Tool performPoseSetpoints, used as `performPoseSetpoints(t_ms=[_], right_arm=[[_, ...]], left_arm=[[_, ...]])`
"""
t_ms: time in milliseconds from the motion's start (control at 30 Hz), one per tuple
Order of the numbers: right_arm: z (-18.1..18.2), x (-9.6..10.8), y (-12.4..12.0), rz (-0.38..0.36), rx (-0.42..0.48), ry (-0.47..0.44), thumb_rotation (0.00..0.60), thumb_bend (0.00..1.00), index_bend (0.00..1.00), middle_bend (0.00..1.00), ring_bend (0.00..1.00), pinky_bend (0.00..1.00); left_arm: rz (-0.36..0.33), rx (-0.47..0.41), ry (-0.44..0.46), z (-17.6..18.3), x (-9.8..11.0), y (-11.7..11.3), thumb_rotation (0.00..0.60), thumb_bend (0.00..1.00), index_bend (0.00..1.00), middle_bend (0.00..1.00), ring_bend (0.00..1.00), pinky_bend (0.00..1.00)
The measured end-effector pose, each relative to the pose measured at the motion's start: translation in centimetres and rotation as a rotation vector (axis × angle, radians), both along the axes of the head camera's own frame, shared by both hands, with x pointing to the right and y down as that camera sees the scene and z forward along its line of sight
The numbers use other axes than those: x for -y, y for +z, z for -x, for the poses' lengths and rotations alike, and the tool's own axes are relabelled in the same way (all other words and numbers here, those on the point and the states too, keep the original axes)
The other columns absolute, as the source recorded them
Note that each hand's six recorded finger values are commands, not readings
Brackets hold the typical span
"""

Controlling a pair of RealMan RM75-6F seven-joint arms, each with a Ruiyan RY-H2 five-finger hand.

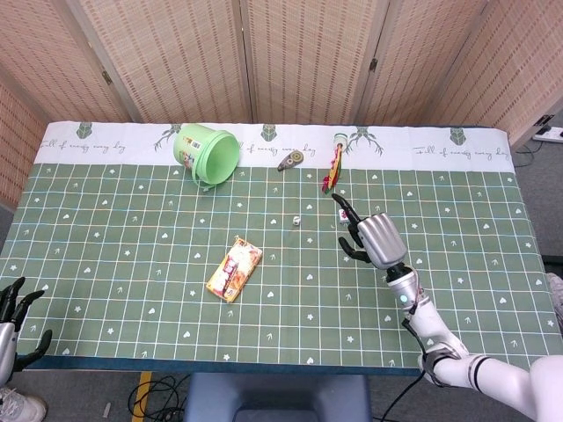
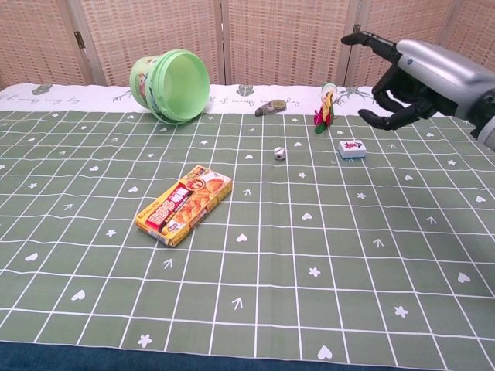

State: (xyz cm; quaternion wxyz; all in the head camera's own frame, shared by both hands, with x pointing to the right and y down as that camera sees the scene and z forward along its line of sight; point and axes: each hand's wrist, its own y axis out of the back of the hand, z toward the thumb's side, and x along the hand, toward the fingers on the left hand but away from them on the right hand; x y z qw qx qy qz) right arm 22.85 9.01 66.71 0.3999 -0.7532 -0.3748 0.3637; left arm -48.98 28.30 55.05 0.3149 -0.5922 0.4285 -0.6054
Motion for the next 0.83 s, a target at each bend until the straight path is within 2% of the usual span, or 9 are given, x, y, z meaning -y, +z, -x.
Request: performPoseSetpoints(t_ms=[100, 200, 267, 433, 500, 533, 633, 833], right_arm=[[-1.0, -0.3, -0.4, 0.006, -0.053, -0.008, 0.6, 0.33, 0.0, 0.83, 0.95, 1.0], [-2.4, -1.0, -1.1, 0.006, -0.128, -0.019, 0.6, 0.33, 0.0, 0.77, 0.87, 1.0], [-3.5, -1.5, -1.6, 0.01, -0.172, -0.022, 0.6, 0.33, 0.0, 0.71, 0.8, 0.94], [-6.9, -3.9, -3.7, 0.066, -0.254, 0.007, 0.6, 0.33, 0.0, 0.38, 0.35, 0.41], [-9.0, -5.1, -4.8, 0.082, -0.287, 0.04, 0.6, 0.33, 0.0, 0.27, 0.23, 0.3], [-9.8, -5.5, -5.2, 0.084, -0.298, 0.056, 0.6, 0.33, 0.0, 0.22, 0.18, 0.27], [-12.1, -7.1, -6.4, 0.082, -0.321, 0.11, 0.6, 0.33, 0.0, 0.15, 0.13, 0.25], [-15.9, -10.3, -9.3, 0.061, -0.336, 0.195, 0.6, 0.32, 0.0, 0.14, 0.13, 0.25]], left_arm=[[-0.002, -0.001, -0.002, 0.0, 0.0, 0.0, 0.6, 0.39, 0.21, 0.02, 0.02, 0.09], [-0.002, 0.003, -0.009, 0.3, -0.1, -0.1, 0.6, 0.39, 0.21, 0.02, 0.03, 0.09], [-0.003, 0.002, -0.011, 0.4, -0.1, 0.0, 0.6, 0.39, 0.21, 0.02, 0.03, 0.09], [-0.006, -0.005, 0.001, 0.0, 0.1, 0.1, 0.6, 0.39, 0.21, 0.02, 0.03, 0.09], [-0.009, -0.01, 0.007, -0.2, 0.2, 0.1, 0.6, 0.39, 0.21, 0.02, 0.03, 0.09], [-0.011, -0.011, 0.009, -0.3, 0.3, 0.1, 0.6, 0.39, 0.21, 0.02, 0.03, 0.09], [-0.016, -0.013, 0.014, -0.5, 0.4, 0.1, 0.6, 0.39, 0.21, 0.02, 0.02, 0.09], [-0.019, -0.017, 0.028, -1.2, 0.5, 0.1, 0.6, 0.39, 0.21, 0.02, 0.03, 0.09]])
